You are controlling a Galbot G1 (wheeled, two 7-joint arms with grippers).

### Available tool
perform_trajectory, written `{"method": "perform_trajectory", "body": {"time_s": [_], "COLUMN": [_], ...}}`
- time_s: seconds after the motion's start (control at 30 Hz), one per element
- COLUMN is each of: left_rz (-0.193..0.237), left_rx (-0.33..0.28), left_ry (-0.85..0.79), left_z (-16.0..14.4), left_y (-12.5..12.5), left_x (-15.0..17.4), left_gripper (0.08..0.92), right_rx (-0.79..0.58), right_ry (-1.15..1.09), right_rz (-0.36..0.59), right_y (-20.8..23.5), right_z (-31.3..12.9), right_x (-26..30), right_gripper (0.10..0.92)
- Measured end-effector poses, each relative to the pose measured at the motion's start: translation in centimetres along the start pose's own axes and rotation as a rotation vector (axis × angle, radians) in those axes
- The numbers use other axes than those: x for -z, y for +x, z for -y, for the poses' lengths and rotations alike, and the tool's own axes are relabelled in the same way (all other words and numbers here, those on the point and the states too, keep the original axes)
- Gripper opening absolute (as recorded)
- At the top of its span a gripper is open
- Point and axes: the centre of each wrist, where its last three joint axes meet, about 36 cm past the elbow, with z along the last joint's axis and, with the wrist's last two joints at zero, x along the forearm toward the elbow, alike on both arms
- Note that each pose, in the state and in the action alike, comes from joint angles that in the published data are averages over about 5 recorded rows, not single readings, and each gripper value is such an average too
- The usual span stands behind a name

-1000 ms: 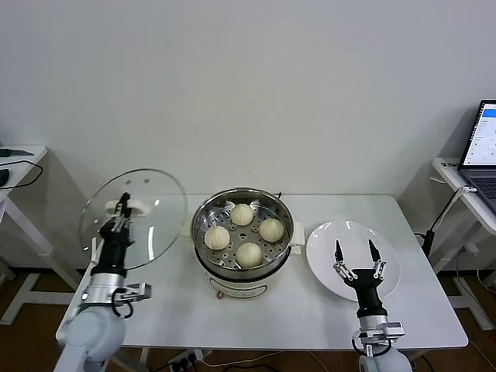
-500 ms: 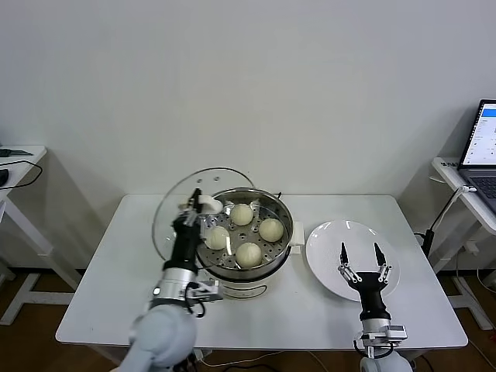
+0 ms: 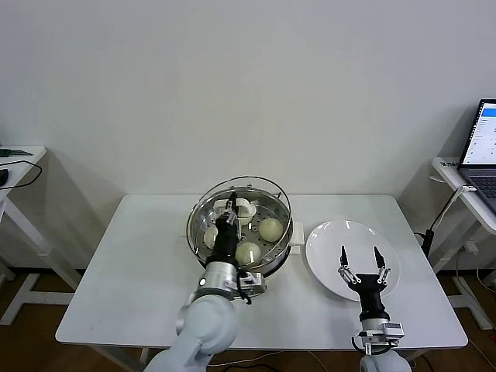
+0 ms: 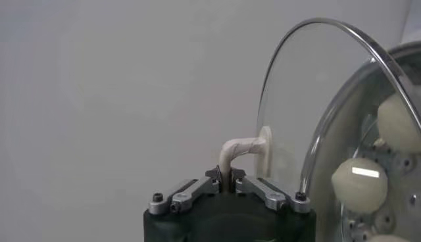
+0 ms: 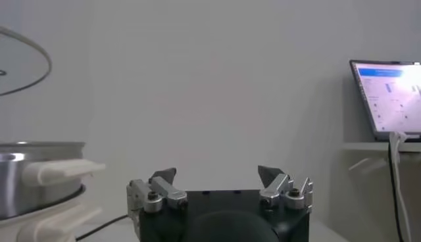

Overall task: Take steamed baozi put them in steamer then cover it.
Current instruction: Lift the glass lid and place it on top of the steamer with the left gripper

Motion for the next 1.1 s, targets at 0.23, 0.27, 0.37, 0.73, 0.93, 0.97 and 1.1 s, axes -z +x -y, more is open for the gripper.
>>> {"method": "perform_trajectory", "body": {"time_s": [0.23, 0.27, 0.37, 0.73, 0.93, 0.97, 1.1], "left_rz": [-0.003, -0.002, -0.001, -0.004, -0.007, -0.007, -0.009], "left_rx": [-0.012, -0.012, -0.013, -0.027, -0.054, -0.057, -0.07], "left_ry": [-0.051, -0.058, -0.083, -0.174, -0.184, -0.183, -0.184], "left_z": [1.3, 1.5, 1.9, 2.6, 2.9, 3.0, 3.2], "left_y": [-1.1, -1.2, -1.4, -2.5, -2.7, -2.8, -2.9], "left_x": [1.1, 1.3, 1.5, 1.3, 1.4, 1.5, 1.6], "left_gripper": [0.187, 0.187, 0.187, 0.187, 0.187, 0.187, 0.187], "right_rx": [-0.003, -0.004, -0.005, -0.005, -0.005, -0.005, -0.006], "right_ry": [0.001, 0.001, 0.003, 0.006, 0.006, 0.005, 0.005], "right_rz": [-0.014, -0.015, -0.019, -0.025, -0.023, -0.023, -0.024], "right_y": [-0.2, -0.2, -0.2, -0.2, -0.3, -0.3, -0.3], "right_z": [-0.2, -0.2, -0.2, -0.2, -0.2, -0.2, -0.1], "right_x": [-0.4, -0.4, -0.5, -0.9, -0.9, -0.9, -0.9], "right_gripper": [0.823, 0.823, 0.823, 0.823, 0.823, 0.823, 0.823]}}
